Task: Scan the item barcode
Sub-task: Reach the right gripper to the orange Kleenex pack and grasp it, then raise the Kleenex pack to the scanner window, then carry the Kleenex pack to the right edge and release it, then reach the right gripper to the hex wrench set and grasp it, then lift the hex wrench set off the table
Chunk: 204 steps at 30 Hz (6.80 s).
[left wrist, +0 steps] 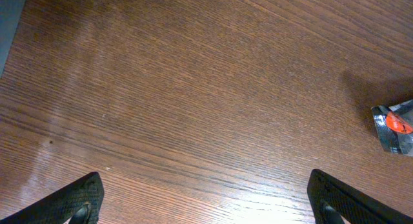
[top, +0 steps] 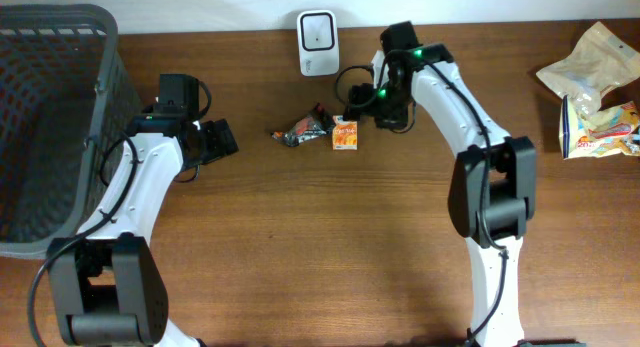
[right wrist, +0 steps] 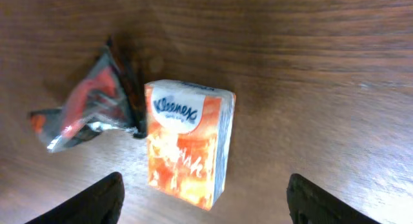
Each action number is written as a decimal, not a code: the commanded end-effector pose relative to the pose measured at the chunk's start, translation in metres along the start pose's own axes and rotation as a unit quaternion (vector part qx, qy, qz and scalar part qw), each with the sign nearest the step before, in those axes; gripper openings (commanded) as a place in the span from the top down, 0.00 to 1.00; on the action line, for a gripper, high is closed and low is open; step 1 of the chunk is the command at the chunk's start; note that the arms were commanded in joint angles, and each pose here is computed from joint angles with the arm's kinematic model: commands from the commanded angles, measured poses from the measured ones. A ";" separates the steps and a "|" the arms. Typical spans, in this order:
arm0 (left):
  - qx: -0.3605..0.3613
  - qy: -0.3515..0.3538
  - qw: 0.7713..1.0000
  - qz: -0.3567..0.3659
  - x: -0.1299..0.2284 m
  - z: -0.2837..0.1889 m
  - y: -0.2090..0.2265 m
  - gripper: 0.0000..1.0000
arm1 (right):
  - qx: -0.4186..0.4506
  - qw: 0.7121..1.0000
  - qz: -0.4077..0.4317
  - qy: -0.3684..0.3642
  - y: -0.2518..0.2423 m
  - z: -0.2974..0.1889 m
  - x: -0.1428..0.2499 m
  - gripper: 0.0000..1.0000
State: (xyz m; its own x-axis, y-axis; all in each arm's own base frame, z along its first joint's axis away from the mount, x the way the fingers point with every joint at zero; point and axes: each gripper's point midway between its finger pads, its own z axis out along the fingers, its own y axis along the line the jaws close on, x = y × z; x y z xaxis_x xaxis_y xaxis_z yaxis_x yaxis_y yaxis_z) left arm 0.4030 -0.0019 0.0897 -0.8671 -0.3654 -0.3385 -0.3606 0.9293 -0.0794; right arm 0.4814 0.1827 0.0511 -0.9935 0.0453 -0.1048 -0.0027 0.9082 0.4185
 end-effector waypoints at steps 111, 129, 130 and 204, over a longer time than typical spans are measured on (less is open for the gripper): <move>0.001 -0.018 1.000 -0.005 -0.008 -0.010 0.000 0.01 | 0.373 0.820 0.351 -0.256 -0.417 -0.293 -0.003 0.00; 0.001 -0.018 1.000 -0.005 -0.008 -0.010 0.000 0.01 | -0.097 0.975 0.060 -0.191 -0.066 -0.235 -0.051 0.03; 0.001 -0.018 1.000 -0.005 -0.008 -0.010 0.000 0.01 | -0.105 0.980 0.035 -0.165 -0.036 -0.212 -0.047 0.03; 0.001 -0.018 1.000 -0.005 -0.008 -0.010 0.000 0.01 | 0.123 0.918 -0.376 -0.036 0.067 0.039 -0.013 0.46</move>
State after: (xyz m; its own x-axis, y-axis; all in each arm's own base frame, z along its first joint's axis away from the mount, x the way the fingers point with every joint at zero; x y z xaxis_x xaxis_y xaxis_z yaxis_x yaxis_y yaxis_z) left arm 0.4029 -0.0019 0.0897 -0.8673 -0.3654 -0.3382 -0.3606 0.9293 -0.0793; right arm 0.4919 0.2539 0.0309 -0.6602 -0.6914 -0.2934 -0.7146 0.6985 -0.0382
